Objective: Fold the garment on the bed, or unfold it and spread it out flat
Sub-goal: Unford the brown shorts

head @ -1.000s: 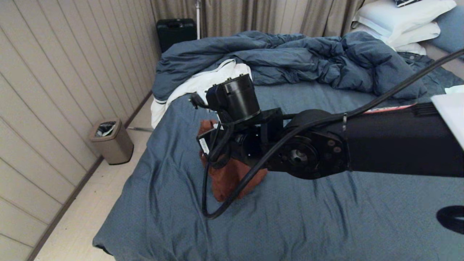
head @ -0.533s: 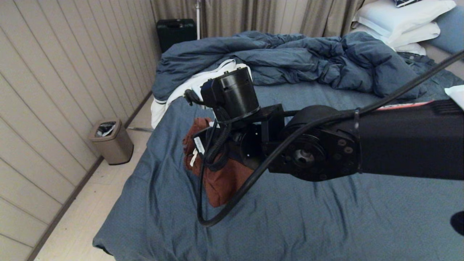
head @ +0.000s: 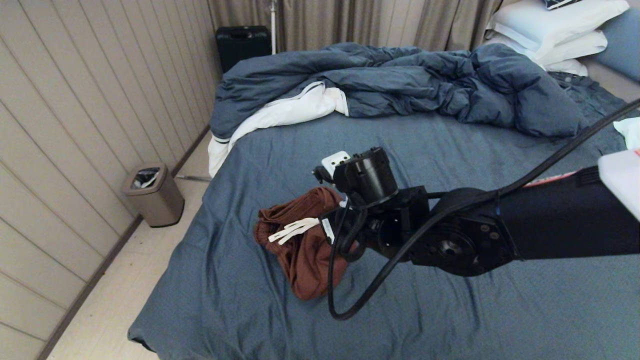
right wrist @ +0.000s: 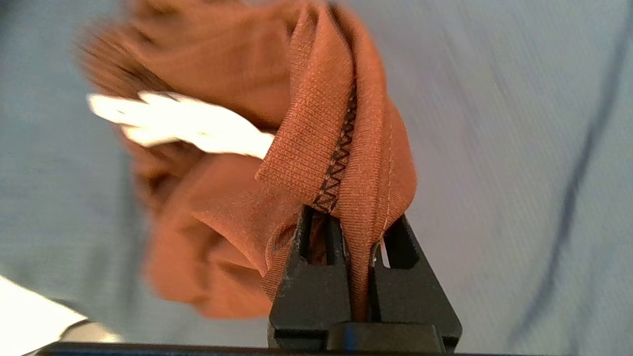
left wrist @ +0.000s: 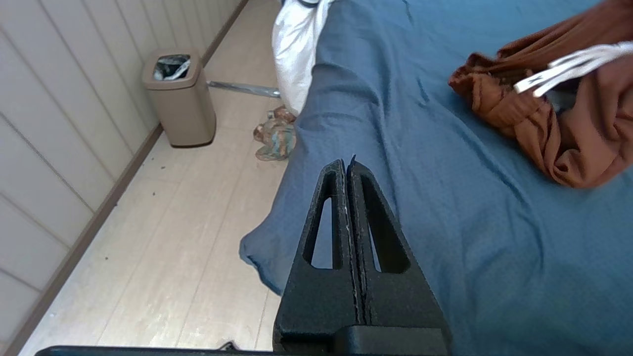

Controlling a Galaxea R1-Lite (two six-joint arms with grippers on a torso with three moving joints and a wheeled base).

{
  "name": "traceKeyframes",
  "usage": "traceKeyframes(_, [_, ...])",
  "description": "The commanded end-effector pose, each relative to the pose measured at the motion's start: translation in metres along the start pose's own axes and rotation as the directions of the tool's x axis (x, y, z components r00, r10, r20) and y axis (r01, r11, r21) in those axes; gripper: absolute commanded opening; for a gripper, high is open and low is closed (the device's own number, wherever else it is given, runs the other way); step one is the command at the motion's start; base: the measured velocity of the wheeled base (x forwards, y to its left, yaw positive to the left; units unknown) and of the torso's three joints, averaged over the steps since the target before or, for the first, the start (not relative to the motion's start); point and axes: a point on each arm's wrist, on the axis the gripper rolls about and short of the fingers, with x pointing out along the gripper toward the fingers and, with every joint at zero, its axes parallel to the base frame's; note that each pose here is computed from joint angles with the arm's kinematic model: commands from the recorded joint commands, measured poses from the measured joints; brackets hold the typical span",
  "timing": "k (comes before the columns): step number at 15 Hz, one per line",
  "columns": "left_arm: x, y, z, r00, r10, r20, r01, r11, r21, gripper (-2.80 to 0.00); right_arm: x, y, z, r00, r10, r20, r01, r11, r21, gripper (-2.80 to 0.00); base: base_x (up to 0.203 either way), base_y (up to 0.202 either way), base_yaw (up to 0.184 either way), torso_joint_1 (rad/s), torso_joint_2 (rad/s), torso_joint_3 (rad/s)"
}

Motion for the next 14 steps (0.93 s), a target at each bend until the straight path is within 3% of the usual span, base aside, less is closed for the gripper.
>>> traceKeyframes(1, [0.0, 0.0, 0.0, 1.0, 0.0, 0.0, 0.0, 1.0, 0.0, -2.8, -0.006, -0.019, -0.018, 0.999, -0.034, -0.016, 0.034, 0.999, 0.013, -2.8, 0.0, 0.0, 0.0, 0.0, 0.0, 0.0])
traceKeyframes(4, [0.0, 0.0, 0.0, 1.0, 0.001, 0.0, -0.001, 1.0, 0.0, -2.8, -0.005, -0.036, -0.034, 0.998, -0.067, -0.011, 0.067, 0.997, 0.036, -2.8, 0.0, 0.0, 0.0, 0.0, 0.0, 0.0])
traceKeyframes(6, [0.0, 0.0, 0.0, 1.0, 0.0, 0.001, 0.0, 1.0, 0.0, -2.8, -0.005, -0.036, -0.033, 0.998, -0.065, -0.007, 0.065, 0.997, 0.039, -2.8, 0.0, 0.0, 0.0, 0.0, 0.0, 0.0])
traceKeyframes(7, [0.0, 0.0, 0.0, 1.0, 0.001, 0.001, -0.001, 1.0, 0.0, -2.8, -0.005, -0.035, -0.031, 0.998, -0.059, 0.001, 0.059, 0.997, 0.042, 0.0, 0.0, 0.0, 0.0, 0.0, 0.0, 0.0])
traceKeyframes(14, [0.0, 0.0, 0.0, 1.0, 0.001, 0.0, -0.001, 1.0, 0.0, -2.8, -0.011, -0.025, -0.014, 0.997, 0.016, 0.069, -0.02, 0.998, 0.057, 0.0, 0.0, 0.0, 0.0, 0.0, 0.0, 0.0])
